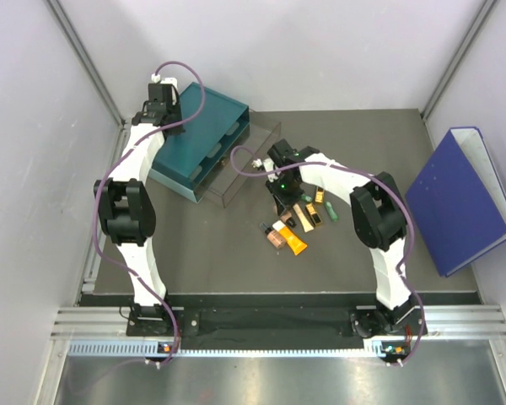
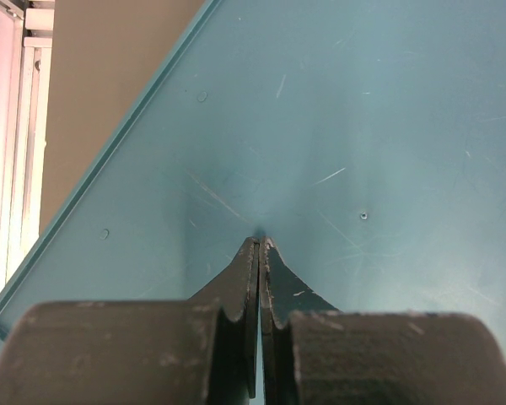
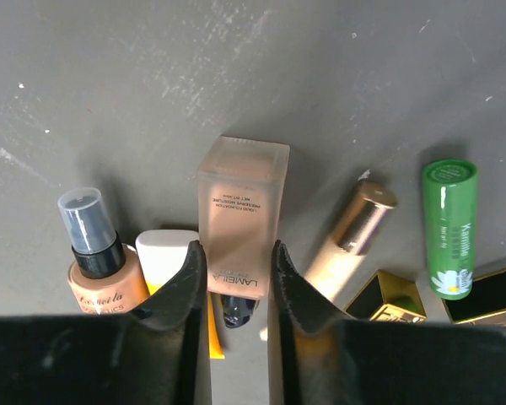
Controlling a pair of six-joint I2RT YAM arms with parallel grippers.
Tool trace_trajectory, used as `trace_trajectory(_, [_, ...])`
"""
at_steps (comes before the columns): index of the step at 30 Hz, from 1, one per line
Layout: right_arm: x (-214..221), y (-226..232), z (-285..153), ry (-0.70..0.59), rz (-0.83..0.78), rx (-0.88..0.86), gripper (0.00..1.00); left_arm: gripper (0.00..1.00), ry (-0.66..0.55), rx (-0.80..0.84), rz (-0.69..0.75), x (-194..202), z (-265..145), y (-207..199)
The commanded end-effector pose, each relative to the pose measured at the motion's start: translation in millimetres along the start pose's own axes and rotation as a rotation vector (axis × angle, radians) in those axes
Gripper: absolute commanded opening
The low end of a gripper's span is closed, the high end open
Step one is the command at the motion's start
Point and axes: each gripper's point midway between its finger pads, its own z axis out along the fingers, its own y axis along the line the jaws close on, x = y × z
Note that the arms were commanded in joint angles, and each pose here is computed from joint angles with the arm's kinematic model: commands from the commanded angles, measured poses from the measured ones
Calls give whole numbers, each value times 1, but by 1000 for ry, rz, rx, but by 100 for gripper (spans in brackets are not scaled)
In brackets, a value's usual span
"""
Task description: Organize the makeup
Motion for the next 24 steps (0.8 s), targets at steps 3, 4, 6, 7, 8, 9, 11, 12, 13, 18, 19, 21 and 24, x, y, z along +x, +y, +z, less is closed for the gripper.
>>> trace_trajectory(3, [-25,8,-48,-120,-61,-3,0,1,223,-7,37,71,22,2])
trace_trajectory(4, [-33,10,-63,-162,-69,-11,0,1,226,-8,39,72,22,2])
trace_trajectory(6, [-40,13,-79,-203,-73,-33,0,1,227,-7,41,73,23,2])
trace_trajectory(7, [-48,16,-94,-244,-80,-44,0,1,230,-7,41,73,22,2])
trace_trajectory(8, [-52,20,-101,-265,-85,-67,0,1,234,-7,42,75,23,2])
trace_trajectory(9, [-56,27,-110,-287,-92,-115,0,1,235,-7,42,75,23,2])
trace_trajectory(11, [-71,40,-133,-357,-105,-186,0,1,235,-6,38,75,23,2])
trace_trajectory(12, [-75,50,-142,-375,-109,-244,0,1,234,-4,38,74,23,1])
trace_trajectory(13, [-88,57,-156,-416,-117,-272,0,1,235,-3,38,75,23,1])
trace_trajectory(18, [-132,87,-195,-515,-136,-449,0,1,238,4,36,76,24,0])
trace_trajectory(19, [-146,92,-200,-538,-111,-481,0,1,238,4,37,76,24,0])
trace_trajectory(21, [-163,97,-206,-591,-110,-532,0,1,238,7,36,76,25,-1])
trace_trajectory(24, [-184,102,-200,-644,-54,-590,0,1,240,13,30,76,24,-2])
